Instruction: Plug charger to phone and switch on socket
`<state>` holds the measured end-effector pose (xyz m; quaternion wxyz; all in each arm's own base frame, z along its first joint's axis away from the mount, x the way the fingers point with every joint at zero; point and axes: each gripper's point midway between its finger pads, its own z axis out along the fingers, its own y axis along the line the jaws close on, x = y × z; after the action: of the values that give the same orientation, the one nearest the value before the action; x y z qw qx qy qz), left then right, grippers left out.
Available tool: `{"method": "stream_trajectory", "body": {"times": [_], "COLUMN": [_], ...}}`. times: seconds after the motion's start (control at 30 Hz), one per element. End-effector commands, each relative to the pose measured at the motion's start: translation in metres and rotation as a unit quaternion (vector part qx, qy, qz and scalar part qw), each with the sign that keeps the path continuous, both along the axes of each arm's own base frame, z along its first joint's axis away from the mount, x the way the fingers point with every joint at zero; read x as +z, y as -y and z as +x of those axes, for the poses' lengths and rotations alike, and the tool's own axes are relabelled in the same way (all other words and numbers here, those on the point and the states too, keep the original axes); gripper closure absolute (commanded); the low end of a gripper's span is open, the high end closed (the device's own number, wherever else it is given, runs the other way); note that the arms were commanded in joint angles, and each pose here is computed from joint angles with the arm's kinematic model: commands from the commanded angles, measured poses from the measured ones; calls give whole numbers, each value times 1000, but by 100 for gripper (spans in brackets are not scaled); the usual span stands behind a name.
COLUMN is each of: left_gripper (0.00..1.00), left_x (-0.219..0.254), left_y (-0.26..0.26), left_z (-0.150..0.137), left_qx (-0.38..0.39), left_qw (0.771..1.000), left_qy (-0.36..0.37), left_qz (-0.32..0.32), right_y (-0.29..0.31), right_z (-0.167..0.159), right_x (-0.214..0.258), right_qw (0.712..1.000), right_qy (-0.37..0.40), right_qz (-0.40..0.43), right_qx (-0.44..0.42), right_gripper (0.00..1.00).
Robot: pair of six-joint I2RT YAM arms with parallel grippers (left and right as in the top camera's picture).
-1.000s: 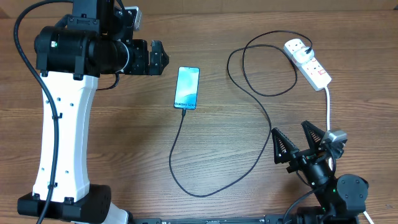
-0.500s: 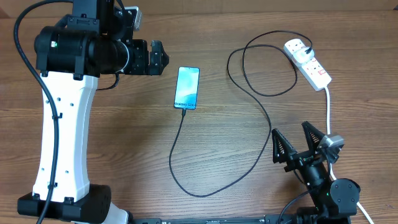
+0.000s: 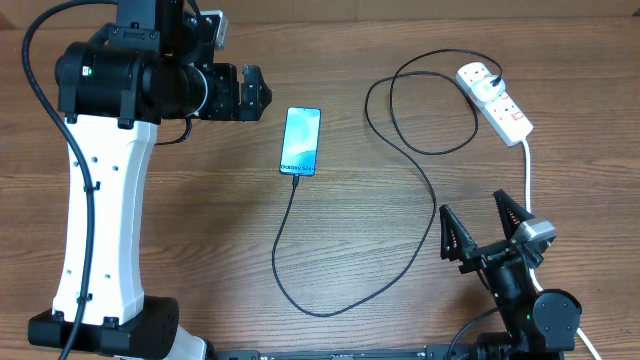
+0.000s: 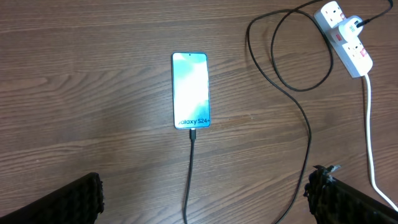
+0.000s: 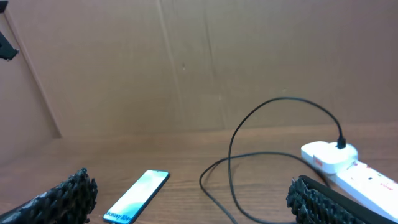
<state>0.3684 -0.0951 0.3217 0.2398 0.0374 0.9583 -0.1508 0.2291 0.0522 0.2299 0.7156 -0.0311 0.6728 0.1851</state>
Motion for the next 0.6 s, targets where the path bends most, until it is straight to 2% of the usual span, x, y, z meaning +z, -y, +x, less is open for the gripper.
{"method": "stream_trajectory", "body": {"times": [0.0, 0.23, 0.33, 0.57], "left_gripper": [0, 0, 0, 0], "left_x": [1, 1, 1, 1], "left_y": [2, 2, 2, 2], "left_z": [1, 1, 1, 1], "left_qx": [-4, -4, -3, -4], "left_qw": [1000, 1000, 1000, 1000], "left_qy": [4, 3, 3, 3], "left_qz": [3, 3, 3, 3], "right_y": [5, 4, 5, 11], "right_z": [1, 4, 4, 13], "right_x": [7, 6, 4, -41], "right_qw": [1000, 997, 997, 999], "right_qy": [26, 81, 76, -17], "right_qz": [-5, -4, -3, -7], "right_qx": [-16, -15, -19, -36], "right_gripper": [0, 0, 0, 0]}}
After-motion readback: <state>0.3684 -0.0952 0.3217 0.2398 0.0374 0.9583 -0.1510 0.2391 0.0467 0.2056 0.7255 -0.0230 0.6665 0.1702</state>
